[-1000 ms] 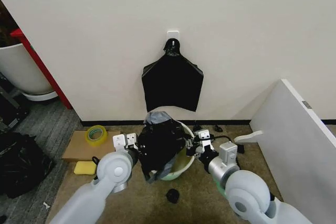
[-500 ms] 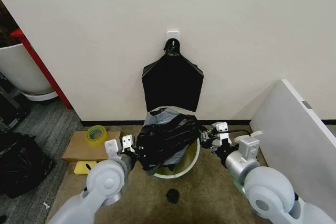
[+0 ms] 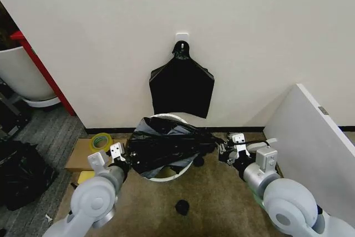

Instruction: Place the garbage bag over the trash bin.

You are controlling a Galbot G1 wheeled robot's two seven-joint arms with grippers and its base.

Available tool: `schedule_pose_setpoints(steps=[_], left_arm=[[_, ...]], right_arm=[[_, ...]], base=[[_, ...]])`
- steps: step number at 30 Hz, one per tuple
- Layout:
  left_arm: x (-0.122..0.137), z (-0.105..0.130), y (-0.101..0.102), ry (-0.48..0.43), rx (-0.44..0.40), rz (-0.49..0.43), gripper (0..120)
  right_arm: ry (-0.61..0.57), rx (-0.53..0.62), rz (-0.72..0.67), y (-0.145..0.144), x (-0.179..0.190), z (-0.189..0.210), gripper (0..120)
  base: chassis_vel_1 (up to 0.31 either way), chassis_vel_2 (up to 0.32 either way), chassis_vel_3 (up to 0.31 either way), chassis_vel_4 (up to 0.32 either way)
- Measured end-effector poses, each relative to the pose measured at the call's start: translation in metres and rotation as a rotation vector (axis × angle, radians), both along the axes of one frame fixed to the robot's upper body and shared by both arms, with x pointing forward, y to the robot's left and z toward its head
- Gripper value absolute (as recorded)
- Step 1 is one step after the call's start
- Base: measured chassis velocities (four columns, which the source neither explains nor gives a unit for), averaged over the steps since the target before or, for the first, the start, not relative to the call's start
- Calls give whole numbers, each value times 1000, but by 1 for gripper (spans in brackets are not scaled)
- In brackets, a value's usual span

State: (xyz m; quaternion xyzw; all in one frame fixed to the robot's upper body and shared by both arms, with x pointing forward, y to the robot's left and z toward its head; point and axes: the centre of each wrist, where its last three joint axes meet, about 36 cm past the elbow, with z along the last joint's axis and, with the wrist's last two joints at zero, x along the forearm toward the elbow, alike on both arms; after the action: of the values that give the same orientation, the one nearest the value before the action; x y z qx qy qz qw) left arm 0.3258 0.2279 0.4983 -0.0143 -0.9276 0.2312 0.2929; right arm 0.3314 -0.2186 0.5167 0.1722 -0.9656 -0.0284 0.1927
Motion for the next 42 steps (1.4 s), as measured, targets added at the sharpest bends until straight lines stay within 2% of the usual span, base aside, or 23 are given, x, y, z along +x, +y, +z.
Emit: schedule_pose_setpoints(steps=[6,11,14,18,26,31,34,36,37,40,42], left_arm=[[-15,8,2,-11,8,-48,0],[-21,8,2,-5,9,-83,0],[-26,8,0,-2,37,-146,0],[-29,8,-4,-4,38,-182,0],[-20,4,-1,-26,22,-143,0],[-15,2,2,-12,26,-123,0],[-13,2,3,-6,29,-111,0],[-11,2,6,-1,31,-97,0],[-11,2,6,-1,31,-97,0],[-7,2,8,6,32,-88,0],[-6,1,8,8,33,-87,0]], right_arm=[[7,-13,-25,-15,21,-18,0],[-4,-21,-24,-21,26,-18,0],[6,-31,-30,-26,35,-24,0],[8,-32,-14,-25,37,-27,0],[74,-84,-26,-37,32,-46,0],[47,-88,-3,-38,21,-39,0],[14,-83,17,-34,14,-28,10],[-35,-78,42,-30,3,-14,22],[-35,-78,42,-30,3,-14,22],[-99,-97,32,-36,-8,-2,35],[-113,-99,23,-40,-10,2,39]], base=[[0,0,0,0],[0,0,0,0],[0,0,0,0],[0,0,0,0],[0,0,0,0],[0,0,0,0],[0,0,0,0],[0,0,0,0],[0,0,0,0],[0,0,0,0],[0,0,0,0]])
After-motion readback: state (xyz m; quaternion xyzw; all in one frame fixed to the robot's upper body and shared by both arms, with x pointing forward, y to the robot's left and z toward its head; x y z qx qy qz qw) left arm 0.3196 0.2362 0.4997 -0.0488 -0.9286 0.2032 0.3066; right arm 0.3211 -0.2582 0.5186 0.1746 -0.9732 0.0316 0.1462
